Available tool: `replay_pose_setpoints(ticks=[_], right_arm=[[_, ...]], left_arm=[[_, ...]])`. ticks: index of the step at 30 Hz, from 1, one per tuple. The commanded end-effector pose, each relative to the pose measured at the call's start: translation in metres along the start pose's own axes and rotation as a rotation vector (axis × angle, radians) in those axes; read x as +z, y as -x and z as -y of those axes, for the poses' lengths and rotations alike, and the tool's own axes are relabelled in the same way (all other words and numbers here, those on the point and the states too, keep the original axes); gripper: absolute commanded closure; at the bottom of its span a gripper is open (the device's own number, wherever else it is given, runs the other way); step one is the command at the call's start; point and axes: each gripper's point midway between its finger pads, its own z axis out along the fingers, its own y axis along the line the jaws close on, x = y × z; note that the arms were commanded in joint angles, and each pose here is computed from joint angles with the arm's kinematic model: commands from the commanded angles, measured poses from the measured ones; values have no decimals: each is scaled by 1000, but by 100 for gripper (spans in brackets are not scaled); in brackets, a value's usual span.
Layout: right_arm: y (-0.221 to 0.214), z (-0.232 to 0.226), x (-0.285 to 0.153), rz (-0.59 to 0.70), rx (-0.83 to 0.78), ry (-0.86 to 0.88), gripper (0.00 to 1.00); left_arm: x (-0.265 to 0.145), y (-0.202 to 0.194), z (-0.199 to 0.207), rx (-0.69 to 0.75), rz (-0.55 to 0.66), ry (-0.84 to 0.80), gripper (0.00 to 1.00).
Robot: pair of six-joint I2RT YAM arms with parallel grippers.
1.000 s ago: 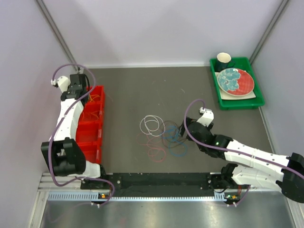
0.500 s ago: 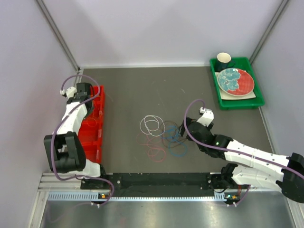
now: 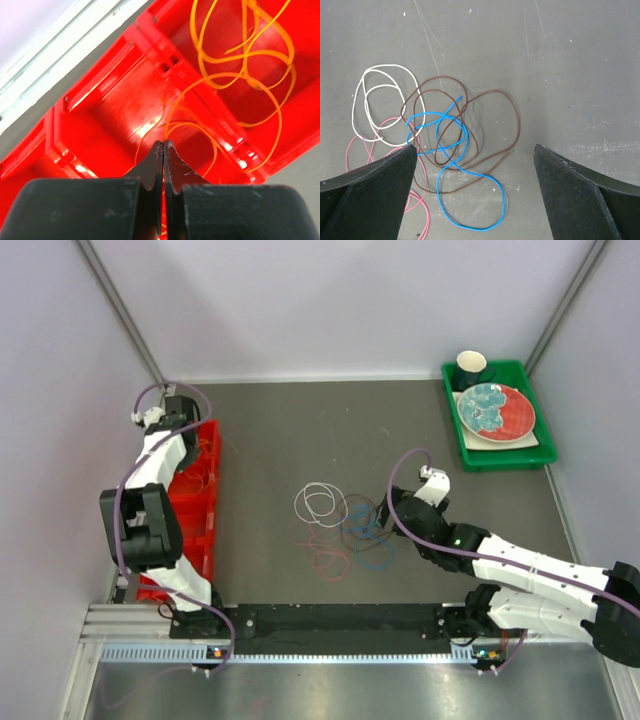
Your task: Untangle the cables
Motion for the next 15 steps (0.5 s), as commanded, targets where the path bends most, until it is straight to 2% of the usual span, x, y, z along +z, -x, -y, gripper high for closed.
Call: replay_pose_setpoints(ticks=[1,7,12,15], right_arm=[[19,-16,-2,46,31,42,1],[20,-17,-1,45,30,41,1],[19,-18,-1,43,29,39,1],[19,-18,0,42,26,37,1]], left_arm=[[1,26,11,-25,52,3,100],[7,32,20,-26,56,-5,100],[2,24,7,-59,64,9,100],[-16,23,-6,-90,88,-4,100]])
